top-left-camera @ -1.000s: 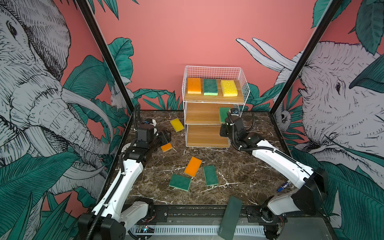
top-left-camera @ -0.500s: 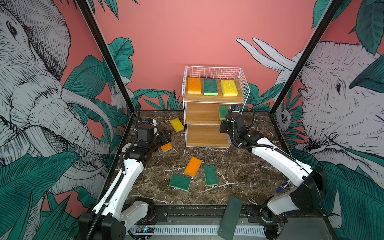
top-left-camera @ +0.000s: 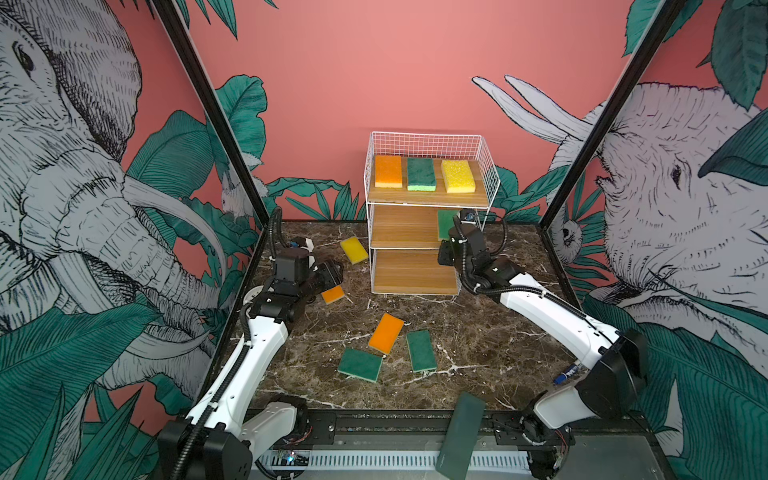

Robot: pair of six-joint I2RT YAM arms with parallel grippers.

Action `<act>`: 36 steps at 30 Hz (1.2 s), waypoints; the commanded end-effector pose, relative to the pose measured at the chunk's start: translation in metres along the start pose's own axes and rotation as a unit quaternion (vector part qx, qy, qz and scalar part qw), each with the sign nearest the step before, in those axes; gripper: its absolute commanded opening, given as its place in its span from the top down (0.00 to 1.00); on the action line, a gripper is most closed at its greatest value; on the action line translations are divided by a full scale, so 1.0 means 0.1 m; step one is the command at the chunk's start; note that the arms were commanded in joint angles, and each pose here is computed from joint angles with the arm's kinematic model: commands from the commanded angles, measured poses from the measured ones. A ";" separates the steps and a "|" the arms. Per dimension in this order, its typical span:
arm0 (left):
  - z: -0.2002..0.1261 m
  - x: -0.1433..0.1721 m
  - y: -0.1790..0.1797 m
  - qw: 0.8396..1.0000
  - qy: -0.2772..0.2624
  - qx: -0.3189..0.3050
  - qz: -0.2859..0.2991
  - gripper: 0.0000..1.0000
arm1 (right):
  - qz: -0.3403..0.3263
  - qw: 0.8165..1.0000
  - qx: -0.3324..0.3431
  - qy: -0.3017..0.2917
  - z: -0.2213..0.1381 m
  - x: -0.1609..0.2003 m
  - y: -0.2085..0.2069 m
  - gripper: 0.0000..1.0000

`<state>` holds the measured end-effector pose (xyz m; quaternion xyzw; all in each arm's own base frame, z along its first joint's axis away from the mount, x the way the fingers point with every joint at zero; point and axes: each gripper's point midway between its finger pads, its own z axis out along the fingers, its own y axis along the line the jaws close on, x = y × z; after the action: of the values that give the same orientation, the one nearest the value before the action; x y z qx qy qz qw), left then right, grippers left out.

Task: Arrange cleaning sponges on a shelf
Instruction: Move the cleaning sponge to the shelf.

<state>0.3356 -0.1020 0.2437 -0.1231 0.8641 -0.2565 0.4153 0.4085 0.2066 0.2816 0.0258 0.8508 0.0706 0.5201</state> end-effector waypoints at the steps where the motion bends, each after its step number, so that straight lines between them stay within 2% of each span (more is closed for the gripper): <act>1: 0.02 0.01 0.01 1.000 -0.001 0.005 -0.008 0.36 | 0.013 1.000 0.010 -0.017 -0.01 -0.14 -0.04 1.00; 9: 0.01 0.01 0.00 1.000 -0.001 0.005 -0.009 0.36 | 0.020 0.999 -0.004 -0.036 -0.02 -0.25 0.00 1.00; 27: 0.03 0.05 0.01 1.000 0.005 0.009 -0.016 0.36 | 0.008 0.999 -0.021 -0.031 0.05 -0.28 0.11 1.00; 36: 0.03 0.07 0.00 1.000 0.009 0.013 -0.019 0.36 | 0.023 0.999 -0.021 -0.036 -0.07 -0.25 0.03 1.00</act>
<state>0.3343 -0.1057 0.2380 -0.1273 0.8655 -0.2681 0.4036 0.4160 0.2113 0.2836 0.0194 0.8488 0.0799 0.5223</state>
